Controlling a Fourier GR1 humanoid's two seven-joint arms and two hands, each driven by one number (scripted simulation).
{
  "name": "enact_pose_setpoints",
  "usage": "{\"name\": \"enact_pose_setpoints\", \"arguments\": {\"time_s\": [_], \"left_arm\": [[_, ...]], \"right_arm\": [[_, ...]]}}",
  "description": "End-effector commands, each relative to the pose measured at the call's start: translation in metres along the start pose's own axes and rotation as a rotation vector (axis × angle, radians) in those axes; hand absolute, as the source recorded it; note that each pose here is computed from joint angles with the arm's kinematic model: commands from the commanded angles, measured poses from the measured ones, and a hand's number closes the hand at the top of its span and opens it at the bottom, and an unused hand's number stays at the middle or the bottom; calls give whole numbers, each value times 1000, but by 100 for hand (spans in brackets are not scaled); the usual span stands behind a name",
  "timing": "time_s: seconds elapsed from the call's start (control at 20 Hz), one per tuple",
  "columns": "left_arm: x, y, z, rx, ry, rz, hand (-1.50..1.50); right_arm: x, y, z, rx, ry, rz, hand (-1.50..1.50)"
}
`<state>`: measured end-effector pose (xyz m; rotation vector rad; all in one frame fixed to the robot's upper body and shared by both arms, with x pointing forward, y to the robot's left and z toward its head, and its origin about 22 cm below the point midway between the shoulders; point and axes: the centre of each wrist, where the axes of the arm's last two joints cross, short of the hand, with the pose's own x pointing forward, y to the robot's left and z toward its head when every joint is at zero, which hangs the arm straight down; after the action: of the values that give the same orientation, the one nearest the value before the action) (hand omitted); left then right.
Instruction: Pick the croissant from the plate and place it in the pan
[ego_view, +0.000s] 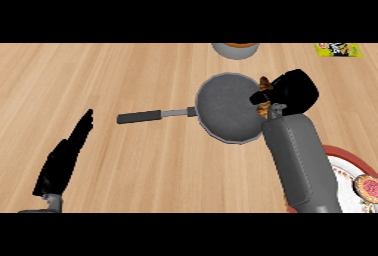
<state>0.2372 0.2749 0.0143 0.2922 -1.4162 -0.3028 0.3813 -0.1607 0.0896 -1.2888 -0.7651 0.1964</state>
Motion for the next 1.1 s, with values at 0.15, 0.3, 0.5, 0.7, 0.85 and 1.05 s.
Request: {"name": "enact_pose_setpoints", "arguments": {"time_s": [0.15,0.3,0.5,0.7,0.85,1.05], "left_arm": [[5,-10,-4,-19,-19,-3,0],[0,-19,0,-29,-8,-4,0],[-8,-8,3,-12,11,11,0],[-9,3,2,11,10,-18,0],[-6,4,3,19,15,-5,0],[-12,12,6,32,38,-10,0]], "right_arm": [[-12,9,-34,137,304,-419,-150],[-12,17,-31,63,260,-561,-150],[-2,23,-31,-129,164,-663,-150],[-2,26,-32,-288,165,-773,-150],[-10,28,-38,-385,221,-860,-150],[-36,41,-40,-466,283,-893,-150]]}}
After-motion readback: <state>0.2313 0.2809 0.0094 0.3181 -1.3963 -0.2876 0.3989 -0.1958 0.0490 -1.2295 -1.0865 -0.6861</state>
